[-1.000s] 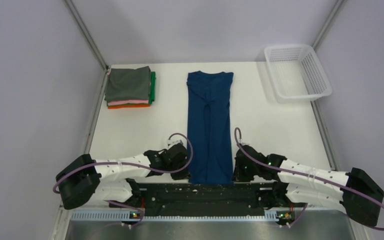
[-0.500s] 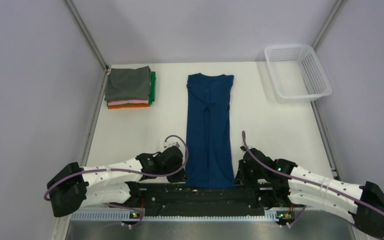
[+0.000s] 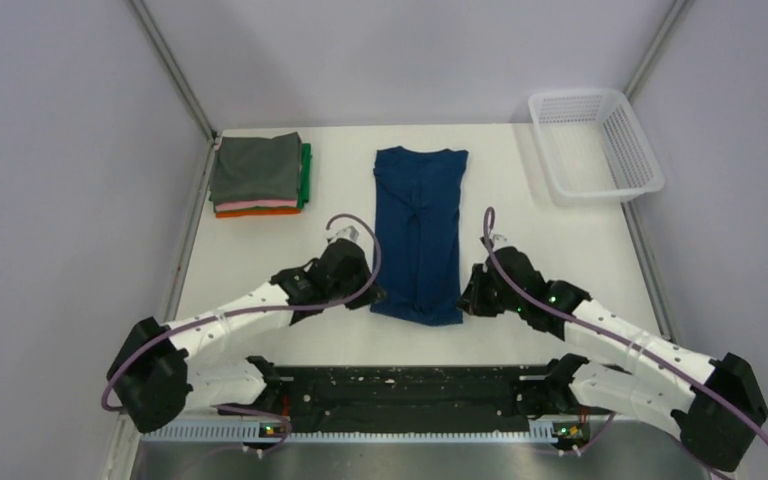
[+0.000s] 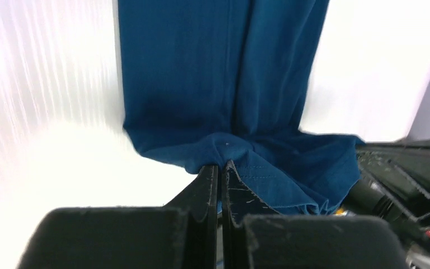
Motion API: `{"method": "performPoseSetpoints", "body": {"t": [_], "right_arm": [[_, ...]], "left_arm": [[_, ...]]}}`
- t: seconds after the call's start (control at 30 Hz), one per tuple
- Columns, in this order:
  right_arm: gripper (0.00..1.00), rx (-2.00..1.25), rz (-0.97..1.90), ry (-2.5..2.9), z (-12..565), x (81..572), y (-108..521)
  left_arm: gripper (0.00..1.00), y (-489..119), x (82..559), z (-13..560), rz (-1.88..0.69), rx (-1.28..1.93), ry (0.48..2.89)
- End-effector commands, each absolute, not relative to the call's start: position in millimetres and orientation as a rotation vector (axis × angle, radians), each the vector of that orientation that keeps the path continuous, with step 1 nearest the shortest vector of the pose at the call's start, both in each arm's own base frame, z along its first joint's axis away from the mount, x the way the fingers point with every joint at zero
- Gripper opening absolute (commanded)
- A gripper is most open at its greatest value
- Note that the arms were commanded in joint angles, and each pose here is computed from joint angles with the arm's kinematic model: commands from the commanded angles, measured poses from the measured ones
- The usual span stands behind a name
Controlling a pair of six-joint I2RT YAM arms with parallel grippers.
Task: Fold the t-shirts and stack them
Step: Fold the folded rectangular tshirt in 1/3 of the way
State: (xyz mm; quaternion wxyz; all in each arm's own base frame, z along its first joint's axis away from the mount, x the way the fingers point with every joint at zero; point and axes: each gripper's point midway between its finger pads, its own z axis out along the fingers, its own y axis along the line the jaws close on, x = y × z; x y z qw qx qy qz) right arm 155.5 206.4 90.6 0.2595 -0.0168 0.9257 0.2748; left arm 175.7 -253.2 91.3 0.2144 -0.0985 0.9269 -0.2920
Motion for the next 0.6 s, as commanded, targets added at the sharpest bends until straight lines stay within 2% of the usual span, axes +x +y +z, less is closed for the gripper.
{"method": "performPoseSetpoints", "body": {"t": [0.0, 0.3, 0.57], "right_arm": [[0.00, -0.047, 0.701, 2.329, 131, 220, 212], [0.00, 0.026, 0.584, 2.271, 143, 323, 202], [0.00, 0.034, 0.574, 2.274, 131, 380, 198]], "left_arm": [[0.00, -262, 238, 126, -0.832, -0.187, 2.448], [0.00, -265, 348, 134, -0.764, -0.179, 2.432], [0.00, -265, 404, 119, -0.811, -0.191, 2.487]]}}
